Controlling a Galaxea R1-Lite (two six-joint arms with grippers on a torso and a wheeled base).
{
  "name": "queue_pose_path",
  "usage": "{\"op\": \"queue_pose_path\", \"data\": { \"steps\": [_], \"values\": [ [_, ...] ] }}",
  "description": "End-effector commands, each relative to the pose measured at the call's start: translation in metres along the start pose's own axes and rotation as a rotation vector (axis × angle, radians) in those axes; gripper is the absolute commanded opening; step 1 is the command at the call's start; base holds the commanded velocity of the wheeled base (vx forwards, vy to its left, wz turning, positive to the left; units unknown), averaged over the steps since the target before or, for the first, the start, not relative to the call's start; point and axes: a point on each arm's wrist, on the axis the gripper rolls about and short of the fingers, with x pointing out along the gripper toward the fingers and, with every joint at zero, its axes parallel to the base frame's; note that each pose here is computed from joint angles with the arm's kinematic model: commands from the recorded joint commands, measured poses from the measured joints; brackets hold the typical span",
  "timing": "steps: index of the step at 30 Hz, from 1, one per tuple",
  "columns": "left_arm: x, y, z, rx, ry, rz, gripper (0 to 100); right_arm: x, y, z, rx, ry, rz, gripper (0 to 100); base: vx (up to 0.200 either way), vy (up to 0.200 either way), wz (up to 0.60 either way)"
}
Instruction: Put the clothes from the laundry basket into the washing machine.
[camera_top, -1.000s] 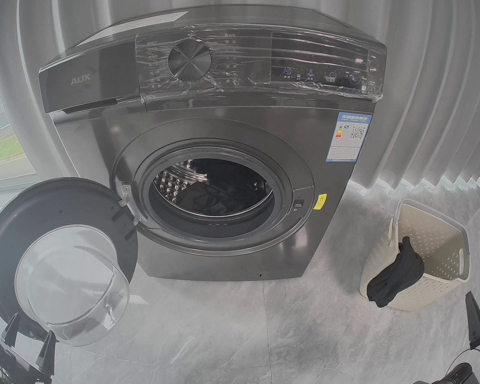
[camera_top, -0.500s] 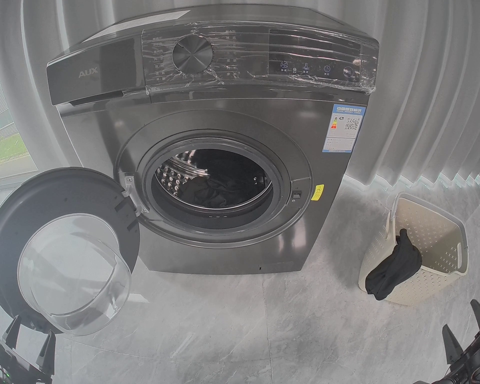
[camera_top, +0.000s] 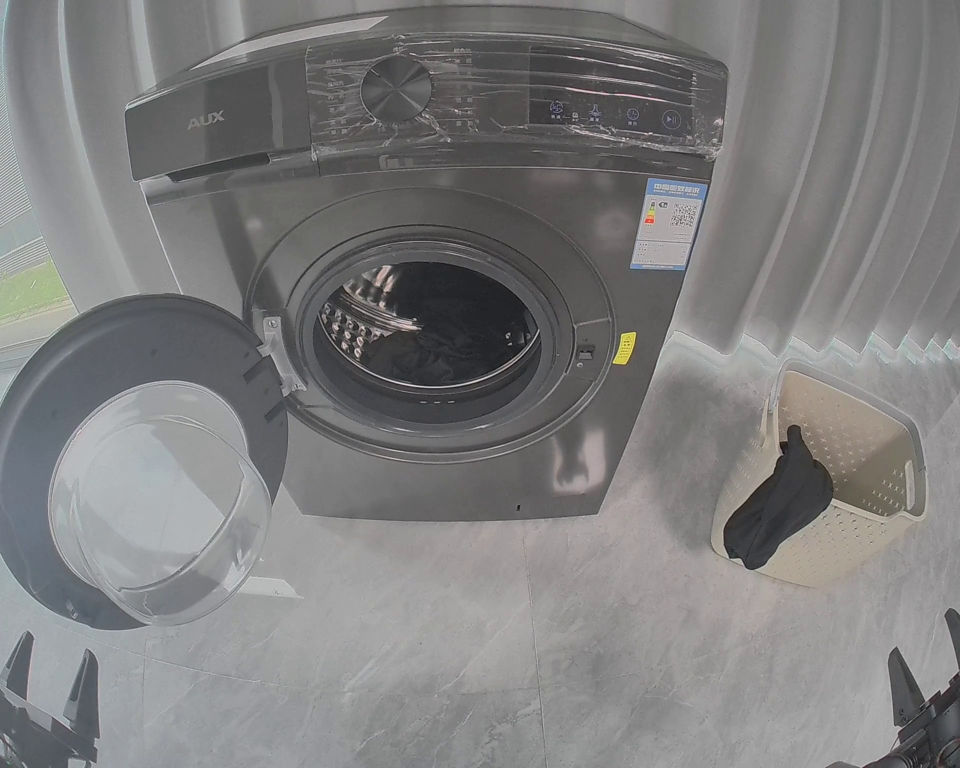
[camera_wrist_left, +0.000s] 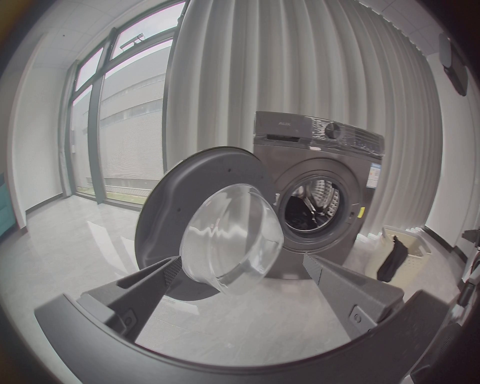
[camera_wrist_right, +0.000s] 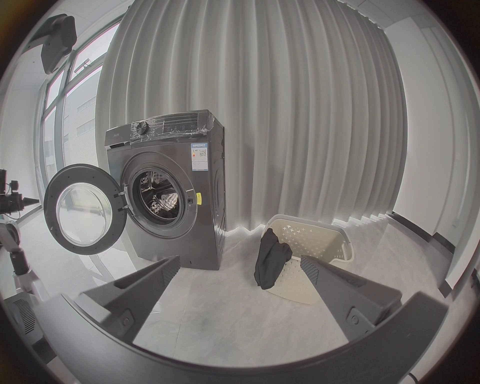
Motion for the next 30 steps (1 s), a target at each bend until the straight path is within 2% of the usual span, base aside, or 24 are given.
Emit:
{"op": "queue_pose_path", "data": {
  "steps": [1, 4, 7, 10, 14, 17, 20, 21, 23, 26, 30],
  "values": [
    [0.0014, -0.0015, -0.0050, 0.004, 0.028, -0.062, 100, 0.0014, 0.0000, -0.0050, 0.013, 0.020, -0.002, 100, -0.200, 0.000, 0.00],
    [0.0013, -0.0018, -0.0050, 0.019, 0.028, -0.070, 100, 0.0014, 0.0000, -0.0050, 0.013, 0.020, -0.002, 100, 0.000, 0.000, 0.00],
    [0.0009, -0.0020, -0.0052, 0.021, 0.023, -0.016, 100, 0.0014, 0.0000, -0.0050, 0.014, 0.020, -0.002, 100, 0.000, 0.000, 0.00],
    [0.0009, -0.0021, -0.0051, 0.034, 0.022, -0.021, 100, 0.0014, 0.0000, -0.0048, 0.014, 0.019, -0.002, 100, 0.000, 0.000, 0.00],
    [0.0009, -0.0023, -0.0051, 0.065, 0.022, -0.031, 100, 0.0014, 0.0000, -0.0050, 0.013, 0.020, -0.002, 100, 0.000, 0.000, 0.00],
    [0.0006, -0.0027, -0.0053, 0.051, 0.023, -0.031, 100, 0.0014, 0.0000, -0.0050, 0.013, 0.020, -0.002, 100, 0.000, 0.000, 0.00],
    [-0.0047, -0.0038, -0.0065, 0.051, -0.039, 0.052, 100, 0.0014, 0.0000, -0.0050, 0.013, 0.020, -0.002, 100, 0.000, 0.000, 0.00],
    [-0.0055, -0.0039, -0.0067, 0.062, -0.048, 0.055, 100, 0.0014, 0.0000, -0.0048, 0.013, 0.019, -0.002, 100, 0.000, 0.000, 0.00],
    [-0.0073, -0.0036, -0.0068, 0.050, -0.067, 0.011, 100, 0.0014, 0.0000, -0.0048, 0.014, 0.019, -0.002, 100, 0.000, 0.000, 0.00],
    [-0.0073, -0.0052, -0.0075, 0.049, -0.057, -0.069, 100, 0.0014, 0.0000, -0.0050, 0.014, 0.020, -0.002, 100, 0.000, 0.000, 0.00],
    [-0.0075, -0.0056, -0.0074, 0.045, -0.056, -0.086, 100, 0.0014, 0.0000, -0.0050, 0.017, 0.020, -0.004, 100, 0.000, 0.000, 0.00]
  ]
}}
